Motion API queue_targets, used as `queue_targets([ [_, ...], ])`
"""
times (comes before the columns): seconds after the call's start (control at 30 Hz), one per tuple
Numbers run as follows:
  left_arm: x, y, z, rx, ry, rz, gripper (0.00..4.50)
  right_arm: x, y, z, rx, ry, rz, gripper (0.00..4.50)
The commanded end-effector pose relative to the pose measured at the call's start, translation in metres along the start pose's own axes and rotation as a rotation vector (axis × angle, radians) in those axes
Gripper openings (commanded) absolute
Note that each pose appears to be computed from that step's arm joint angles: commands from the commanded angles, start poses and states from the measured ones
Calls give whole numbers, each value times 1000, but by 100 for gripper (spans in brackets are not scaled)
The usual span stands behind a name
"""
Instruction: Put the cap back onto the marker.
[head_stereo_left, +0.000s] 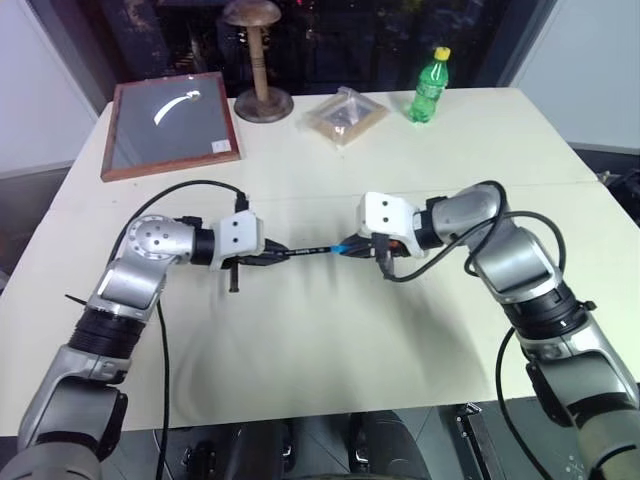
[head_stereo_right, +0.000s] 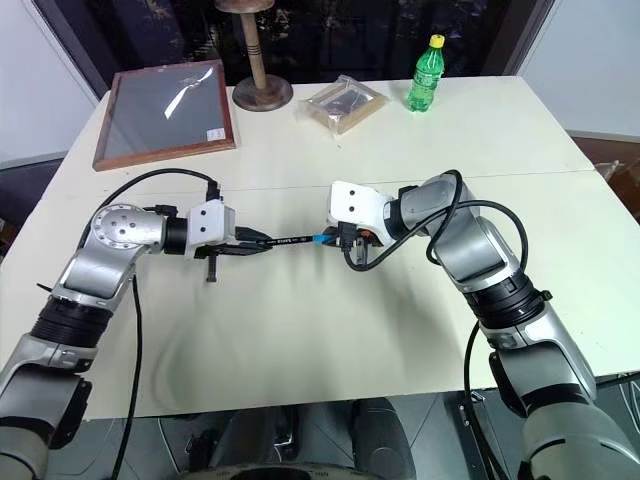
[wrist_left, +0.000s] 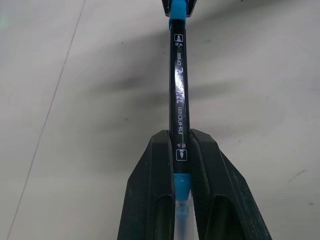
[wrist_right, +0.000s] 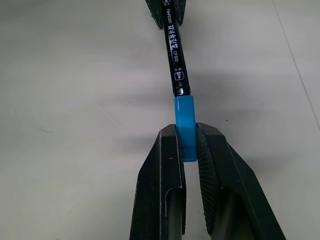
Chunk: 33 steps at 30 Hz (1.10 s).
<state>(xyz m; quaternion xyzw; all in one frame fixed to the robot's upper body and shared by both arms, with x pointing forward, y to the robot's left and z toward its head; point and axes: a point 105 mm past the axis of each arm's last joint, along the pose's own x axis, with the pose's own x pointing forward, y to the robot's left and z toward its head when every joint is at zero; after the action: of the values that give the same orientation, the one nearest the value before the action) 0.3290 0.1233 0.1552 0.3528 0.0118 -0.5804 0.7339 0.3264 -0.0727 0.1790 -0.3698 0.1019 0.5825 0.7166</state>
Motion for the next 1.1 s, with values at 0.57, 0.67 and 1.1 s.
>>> queue_targets([
  [0.57,8,3,23,72,-47,6,0,3,4,27,-158,-43,21,3],
  [0.67,7,4,30,63,-67,15,0,5,4,24,-160,-34,18,3],
  [1.1,7,4,37,63,-77,22,0,12,6,29,-165,-57,36,3],
])
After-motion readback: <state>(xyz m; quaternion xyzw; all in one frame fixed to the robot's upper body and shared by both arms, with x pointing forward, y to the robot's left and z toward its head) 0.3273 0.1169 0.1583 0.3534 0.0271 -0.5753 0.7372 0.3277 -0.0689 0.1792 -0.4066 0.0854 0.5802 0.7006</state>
